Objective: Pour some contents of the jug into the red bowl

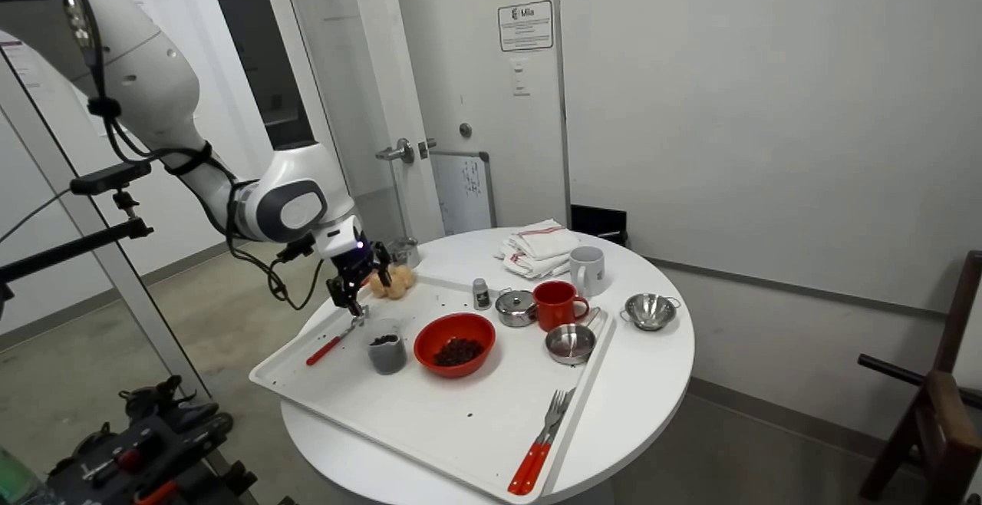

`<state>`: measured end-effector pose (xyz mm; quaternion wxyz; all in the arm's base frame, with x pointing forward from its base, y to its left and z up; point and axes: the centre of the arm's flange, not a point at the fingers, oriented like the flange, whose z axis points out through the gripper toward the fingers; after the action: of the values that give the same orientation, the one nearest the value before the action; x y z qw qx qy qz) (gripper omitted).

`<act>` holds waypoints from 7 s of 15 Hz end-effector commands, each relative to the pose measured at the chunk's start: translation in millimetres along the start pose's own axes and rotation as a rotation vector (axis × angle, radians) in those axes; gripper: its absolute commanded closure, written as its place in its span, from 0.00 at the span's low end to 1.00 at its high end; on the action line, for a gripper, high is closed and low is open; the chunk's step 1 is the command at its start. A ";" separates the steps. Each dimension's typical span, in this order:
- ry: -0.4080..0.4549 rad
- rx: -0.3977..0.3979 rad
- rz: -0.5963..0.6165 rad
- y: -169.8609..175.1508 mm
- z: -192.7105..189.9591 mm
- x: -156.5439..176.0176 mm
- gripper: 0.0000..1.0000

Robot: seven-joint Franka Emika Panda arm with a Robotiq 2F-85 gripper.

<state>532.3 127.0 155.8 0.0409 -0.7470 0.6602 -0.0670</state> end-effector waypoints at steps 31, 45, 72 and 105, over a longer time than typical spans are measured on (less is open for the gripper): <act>0.009 -0.138 0.102 13.1 52.6 -18.1 0.27; 0.007 -0.104 0.077 7.6 37.3 -20.7 0.76; -0.403 -0.054 0.299 -67.9 -62.7 162.8 0.90; -1.269 -0.120 0.027 -24.6 -16.4 235.0 0.89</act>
<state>578.0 -105.9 189.7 0.3933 -0.6374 0.5344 0.3916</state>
